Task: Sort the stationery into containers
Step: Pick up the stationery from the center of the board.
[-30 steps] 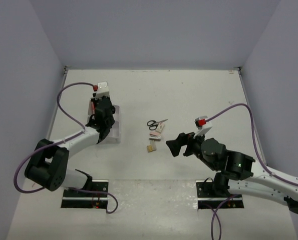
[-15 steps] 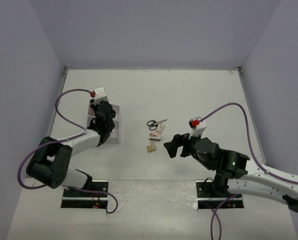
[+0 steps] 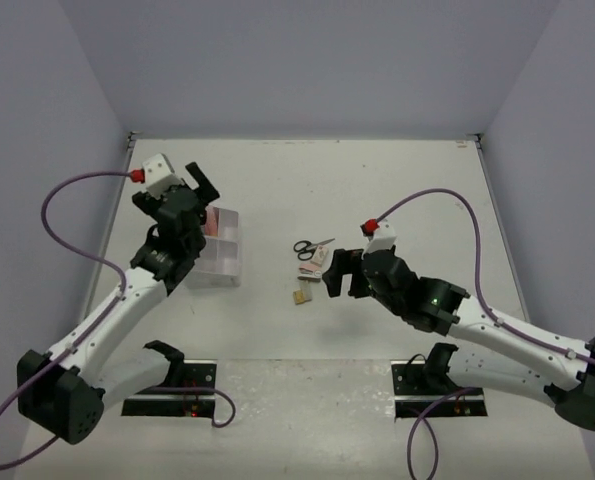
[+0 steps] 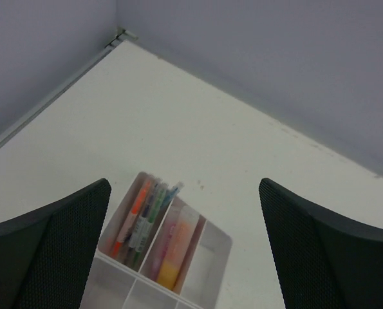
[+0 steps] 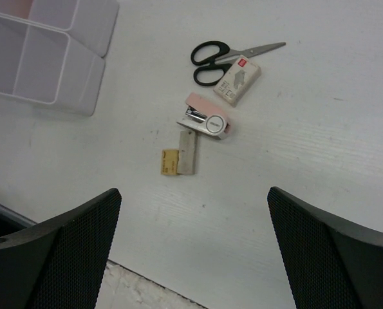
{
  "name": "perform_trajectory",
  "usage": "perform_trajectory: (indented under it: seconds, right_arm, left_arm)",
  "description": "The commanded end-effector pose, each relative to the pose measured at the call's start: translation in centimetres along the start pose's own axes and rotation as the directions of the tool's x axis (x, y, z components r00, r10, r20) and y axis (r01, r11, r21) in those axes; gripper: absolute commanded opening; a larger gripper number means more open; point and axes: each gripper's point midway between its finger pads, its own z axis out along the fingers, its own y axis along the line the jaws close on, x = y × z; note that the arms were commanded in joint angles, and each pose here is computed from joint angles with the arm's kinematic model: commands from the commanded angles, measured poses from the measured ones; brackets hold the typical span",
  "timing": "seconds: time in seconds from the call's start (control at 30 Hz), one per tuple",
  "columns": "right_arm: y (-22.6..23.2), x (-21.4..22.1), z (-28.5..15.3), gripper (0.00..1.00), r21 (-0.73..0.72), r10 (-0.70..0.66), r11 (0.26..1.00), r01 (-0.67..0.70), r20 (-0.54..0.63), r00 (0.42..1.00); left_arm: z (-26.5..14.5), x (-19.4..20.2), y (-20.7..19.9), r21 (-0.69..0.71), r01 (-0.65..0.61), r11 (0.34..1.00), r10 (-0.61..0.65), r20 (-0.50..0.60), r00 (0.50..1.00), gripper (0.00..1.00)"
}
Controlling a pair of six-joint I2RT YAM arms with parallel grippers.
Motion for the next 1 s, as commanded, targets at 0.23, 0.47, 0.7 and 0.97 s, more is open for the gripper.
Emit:
perform_trajectory:
  seconds: [0.23, 0.47, 0.7, 0.97]
  right_arm:
    - [0.4, -0.1, 4.5, 0.98, 0.191, 0.029, 0.982, 0.001, -0.155, 0.988]
    - [3.1, 0.5, 6.6, 0.90, -0.018, -0.279, 0.958, 0.285, -0.280, 0.919]
    - [0.5, -2.3, 9.7, 0.89, 0.199, -0.052, 0.974, 0.105, -0.255, 0.966]
    - [-2.9, -1.5, 15.1, 0.80, 0.526, 0.214, 0.847, -0.080, -0.198, 0.957]
  left_arm:
    - [-13.5, -5.5, 3.1, 0.437, 0.033, 0.899, 0.005, -0.084, 0.996, 1.00]
    - [-14.6, -2.2, 5.0, 0.476, 0.011, 0.879, 0.021, -0.061, 0.998, 1.00]
    - [-15.2, -1.6, 3.8, 0.547, 0.006, 0.837, 0.038, -0.068, 0.997, 1.00]
    - [-15.5, -2.0, 4.1, 0.548, 0.016, 0.836, 0.014, -0.051, 0.999, 1.00]
